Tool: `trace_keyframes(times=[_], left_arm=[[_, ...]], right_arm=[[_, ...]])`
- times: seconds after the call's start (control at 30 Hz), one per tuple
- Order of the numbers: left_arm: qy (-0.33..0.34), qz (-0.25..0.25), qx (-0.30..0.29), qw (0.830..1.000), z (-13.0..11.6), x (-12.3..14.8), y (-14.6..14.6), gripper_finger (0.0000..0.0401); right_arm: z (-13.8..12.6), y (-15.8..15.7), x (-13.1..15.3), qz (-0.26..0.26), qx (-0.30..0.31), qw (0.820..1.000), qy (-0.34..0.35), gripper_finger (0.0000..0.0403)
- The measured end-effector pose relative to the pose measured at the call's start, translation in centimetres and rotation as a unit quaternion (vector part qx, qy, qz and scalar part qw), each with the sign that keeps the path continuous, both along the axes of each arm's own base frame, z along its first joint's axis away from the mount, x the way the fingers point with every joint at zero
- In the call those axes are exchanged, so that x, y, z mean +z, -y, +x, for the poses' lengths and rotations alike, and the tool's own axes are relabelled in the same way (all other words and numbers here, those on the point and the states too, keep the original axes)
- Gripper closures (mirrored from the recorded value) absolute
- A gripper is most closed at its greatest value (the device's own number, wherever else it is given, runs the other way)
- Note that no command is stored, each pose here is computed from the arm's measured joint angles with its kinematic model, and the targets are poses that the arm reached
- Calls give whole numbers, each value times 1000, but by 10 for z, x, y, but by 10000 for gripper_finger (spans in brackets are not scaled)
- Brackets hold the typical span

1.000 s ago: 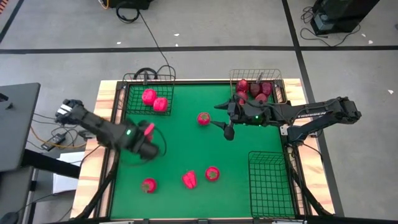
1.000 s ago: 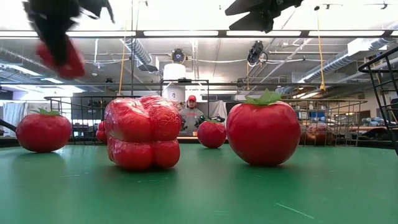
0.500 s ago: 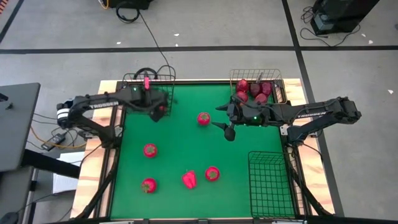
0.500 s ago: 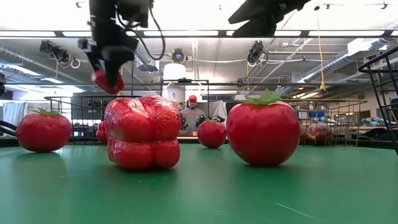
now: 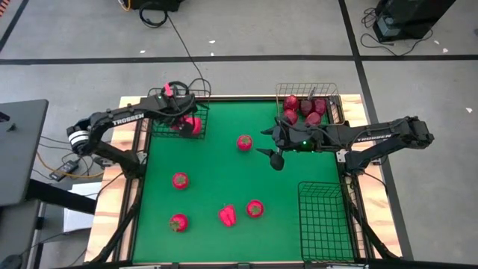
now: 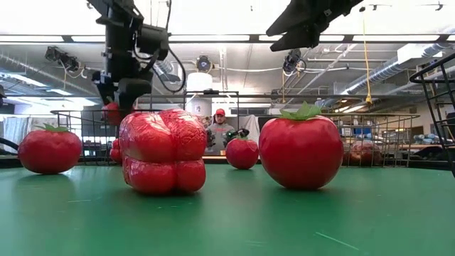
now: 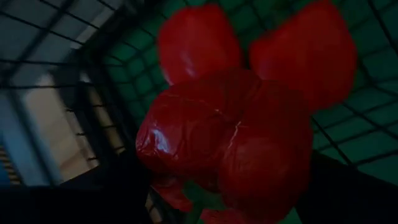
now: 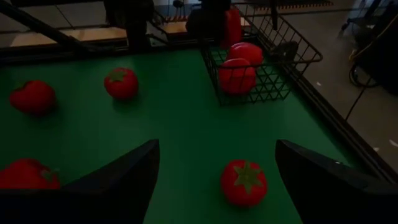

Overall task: Sort produce into baskets
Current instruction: Put the red bell pepper into the top black wire basket

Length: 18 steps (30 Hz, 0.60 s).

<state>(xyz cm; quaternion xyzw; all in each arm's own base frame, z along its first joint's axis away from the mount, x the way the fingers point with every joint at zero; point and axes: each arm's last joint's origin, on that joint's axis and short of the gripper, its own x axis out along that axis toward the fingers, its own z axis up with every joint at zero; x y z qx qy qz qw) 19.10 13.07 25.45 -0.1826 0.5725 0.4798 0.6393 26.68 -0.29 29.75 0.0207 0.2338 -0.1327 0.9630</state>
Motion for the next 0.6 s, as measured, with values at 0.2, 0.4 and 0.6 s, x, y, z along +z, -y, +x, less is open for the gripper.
trace_keyframes(times=[0.2, 0.4, 0.6], left_arm=[[13, -31, -16, 999, -2, -10, -4, 78], [27, -22, -17, 999, 0, -11, -5, 29], [11, -32, -23, 999, -2, -6, -4, 14]], right_arm=[[0, 1, 0, -4, 0, 1000, 1, 74], [0, 4, 0, -5, -7, 1000, 1, 74], [0, 4, 0, -6, -6, 1000, 0, 74]])
